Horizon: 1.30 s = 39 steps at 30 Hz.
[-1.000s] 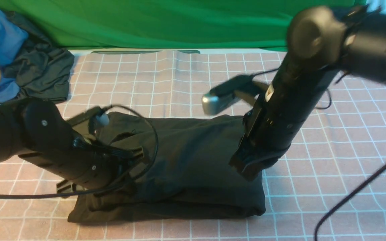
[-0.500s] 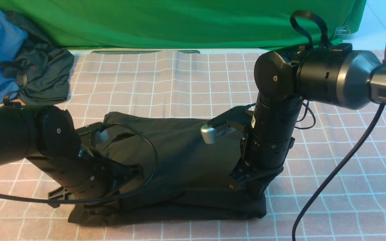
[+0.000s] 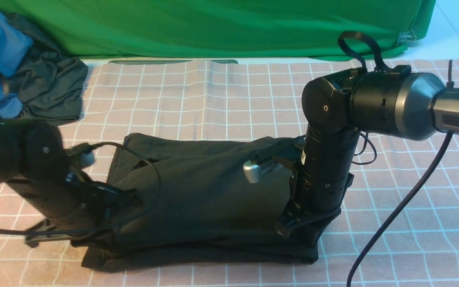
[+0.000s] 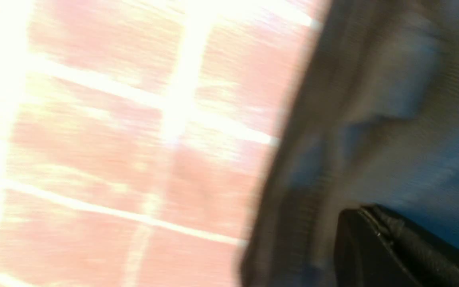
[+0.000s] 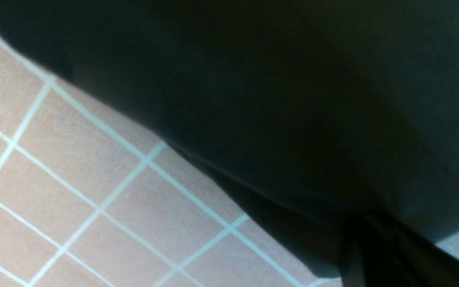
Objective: Fold a long-sleeved shirt over a pink coffee tablecloth.
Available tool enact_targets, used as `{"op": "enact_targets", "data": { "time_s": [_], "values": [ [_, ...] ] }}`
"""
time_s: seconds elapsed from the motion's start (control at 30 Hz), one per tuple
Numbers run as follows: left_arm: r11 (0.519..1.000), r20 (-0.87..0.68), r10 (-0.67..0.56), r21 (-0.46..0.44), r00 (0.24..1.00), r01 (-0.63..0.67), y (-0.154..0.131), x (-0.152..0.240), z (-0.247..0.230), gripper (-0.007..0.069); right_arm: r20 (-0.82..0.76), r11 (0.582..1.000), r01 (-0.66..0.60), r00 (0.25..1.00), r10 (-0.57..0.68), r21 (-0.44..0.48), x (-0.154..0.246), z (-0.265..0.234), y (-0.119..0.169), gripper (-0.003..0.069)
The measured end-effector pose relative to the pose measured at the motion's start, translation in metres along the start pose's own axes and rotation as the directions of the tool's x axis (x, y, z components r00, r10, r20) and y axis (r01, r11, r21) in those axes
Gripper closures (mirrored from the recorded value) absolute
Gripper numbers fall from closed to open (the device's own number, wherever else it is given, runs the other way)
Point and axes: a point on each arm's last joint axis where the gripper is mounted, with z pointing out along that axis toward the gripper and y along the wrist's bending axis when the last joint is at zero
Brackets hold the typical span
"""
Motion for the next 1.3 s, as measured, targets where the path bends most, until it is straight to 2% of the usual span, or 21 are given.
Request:
{"op": "enact_targets", "data": {
  "time_s": [0.13, 0.33, 0.47, 0.63, 0.83, 0.97, 1.07, 1.27, 1.3],
  "values": [
    [0.999, 0.029, -0.037, 0.015, 0.999, 0.036, 0.01, -0.006, -0.015, 0.0611, 0.02, 1.0, 0.007, 1.0, -0.007, 0.01, 0.002, -0.008, 0.001, 0.062],
    [0.982, 0.166, -0.059, 0.187, 0.984, 0.028, -0.011, -0.026, -0.065, 0.0611, 0.095, 1.0, 0.019, 0.995, -0.021, 0.02, 0.006, -0.036, 0.005, 0.062],
    [0.969, 0.225, -0.052, 0.249, 0.973, -0.006, -0.026, -0.046, -0.09, 0.0611, 0.163, 0.999, 0.027, 0.986, -0.031, 0.028, 0.008, -0.056, 0.009, 0.062],
    [0.969, 0.212, 0.031, 0.234, 0.977, -0.081, -0.04, -0.071, -0.087, 0.0611, 0.217, 0.999, 0.029, 0.975, -0.036, 0.036, 0.007, -0.065, 0.01, 0.062],
    [0.95, 0.143, 0.186, 0.226, 0.972, -0.215, -0.061, -0.089, -0.051, 0.0596, 0.229, 0.999, 0.029, 0.973, -0.037, 0.038, 0.006, -0.065, 0.01, 0.062],
    [0.93, 0.086, 0.291, 0.21, 0.953, -0.303, -0.073, -0.087, -0.021, 0.055, 0.245, 0.999, 0.028, 0.969, -0.037, 0.04, 0.005, -0.066, 0.009, 0.062],
    [0.925, 0.058, 0.315, 0.202, 0.947, -0.32, -0.078, -0.086, -0.006, 0.0523, 0.253, 0.999, 0.028, 0.967, -0.037, 0.041, 0.004, -0.066, 0.009, 0.062],
    [0.918, 0.105, 0.364, 0.128, 0.926, -0.375, -0.074, -0.094, 0.004, 0.0439, 0.258, 0.999, 0.029, 0.965, -0.039, 0.043, 0.004, -0.066, 0.009, 0.062],
    [0.912, 0.125, 0.384, 0.104, 0.915, -0.397, -0.072, -0.096, 0.004, 0.0402, 0.26, 0.999, 0.029, 0.965, -0.039, 0.043, 0.003, -0.066, 0.009, 0.062]
  ]
}}
